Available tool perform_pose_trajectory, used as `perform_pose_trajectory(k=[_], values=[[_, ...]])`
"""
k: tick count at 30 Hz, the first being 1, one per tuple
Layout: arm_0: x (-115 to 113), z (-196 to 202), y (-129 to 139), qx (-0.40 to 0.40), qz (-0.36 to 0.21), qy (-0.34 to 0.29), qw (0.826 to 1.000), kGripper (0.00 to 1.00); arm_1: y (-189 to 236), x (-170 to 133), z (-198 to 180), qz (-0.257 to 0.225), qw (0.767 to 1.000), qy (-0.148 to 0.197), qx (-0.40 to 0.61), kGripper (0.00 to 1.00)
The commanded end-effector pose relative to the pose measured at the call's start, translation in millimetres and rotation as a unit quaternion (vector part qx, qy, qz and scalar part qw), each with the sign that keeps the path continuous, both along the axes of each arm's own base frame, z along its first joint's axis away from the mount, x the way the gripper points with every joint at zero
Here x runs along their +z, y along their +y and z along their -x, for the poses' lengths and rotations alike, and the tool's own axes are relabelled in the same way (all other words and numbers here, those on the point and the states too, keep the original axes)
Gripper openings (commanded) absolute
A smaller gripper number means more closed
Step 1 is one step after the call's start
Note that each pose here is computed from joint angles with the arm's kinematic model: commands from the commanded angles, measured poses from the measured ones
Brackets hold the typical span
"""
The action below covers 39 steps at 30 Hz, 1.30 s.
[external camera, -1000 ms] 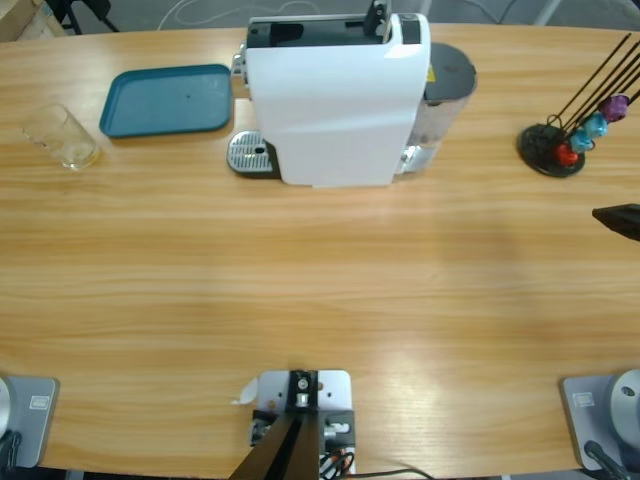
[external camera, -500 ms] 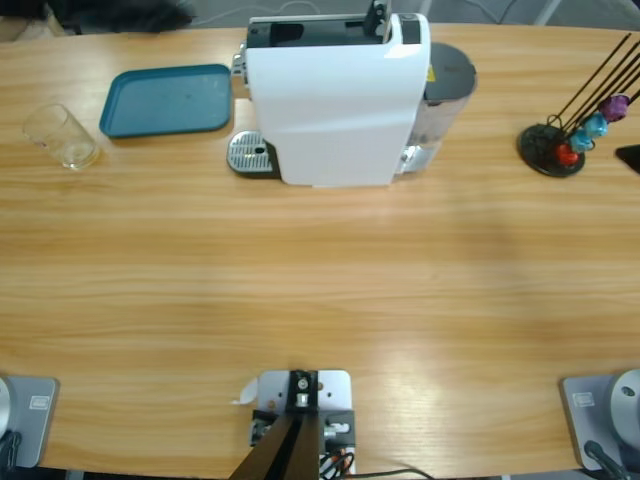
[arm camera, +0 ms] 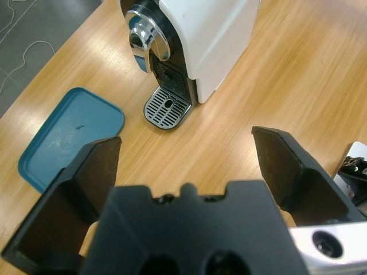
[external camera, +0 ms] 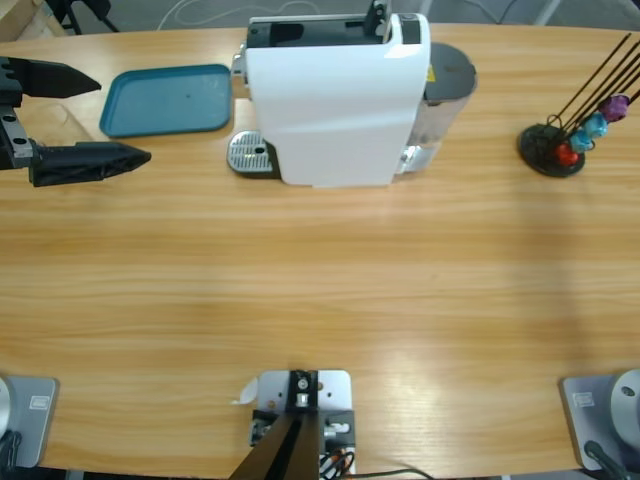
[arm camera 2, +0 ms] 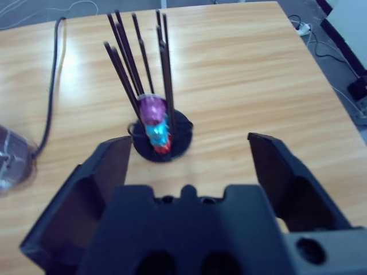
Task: Pour coffee
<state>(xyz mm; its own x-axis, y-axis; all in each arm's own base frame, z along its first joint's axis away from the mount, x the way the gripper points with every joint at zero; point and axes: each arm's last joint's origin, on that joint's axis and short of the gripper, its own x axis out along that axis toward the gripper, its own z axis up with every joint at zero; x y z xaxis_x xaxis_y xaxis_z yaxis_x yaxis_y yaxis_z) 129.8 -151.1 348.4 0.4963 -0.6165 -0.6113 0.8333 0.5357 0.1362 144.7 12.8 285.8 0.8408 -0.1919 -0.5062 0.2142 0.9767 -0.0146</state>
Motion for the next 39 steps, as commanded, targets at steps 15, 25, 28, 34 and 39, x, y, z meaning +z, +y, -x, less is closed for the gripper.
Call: perform_pose_trajectory(k=[15, 25, 28, 34, 39], values=[[-13.7, 2.7, 3.1, 0.021, -0.008, 0.023, 0.999, 1.000, 7.0, -58.4, -42.4, -0.022, 0.999, 0.040, 0.019, 0.637], [-14.1, 1.0, 0.9, 0.023, -0.007, 0.027, 0.999, 1.000, 5.7, -58.5, -46.0, -0.025, 0.999, 0.028, 0.016, 0.591], [-13.4, 0.2, 0.1, 0.024, -0.007, 0.026, 0.999, 1.000, 5.2, -59.3, -47.2, -0.024, 0.999, 0.029, 0.013, 0.513], [-14.0, -0.4, -0.5, 0.024, -0.008, 0.027, 0.999, 1.000, 3.5, -61.1, -45.5, -0.024, 0.999, 0.032, 0.010, 0.424], [-12.0, -2.6, 6.9, 0.048, -0.004, 0.022, 0.999, 1.000, 3.8, -63.7, -47.6, -0.028, 0.999, 0.033, 0.010, 0.338]])
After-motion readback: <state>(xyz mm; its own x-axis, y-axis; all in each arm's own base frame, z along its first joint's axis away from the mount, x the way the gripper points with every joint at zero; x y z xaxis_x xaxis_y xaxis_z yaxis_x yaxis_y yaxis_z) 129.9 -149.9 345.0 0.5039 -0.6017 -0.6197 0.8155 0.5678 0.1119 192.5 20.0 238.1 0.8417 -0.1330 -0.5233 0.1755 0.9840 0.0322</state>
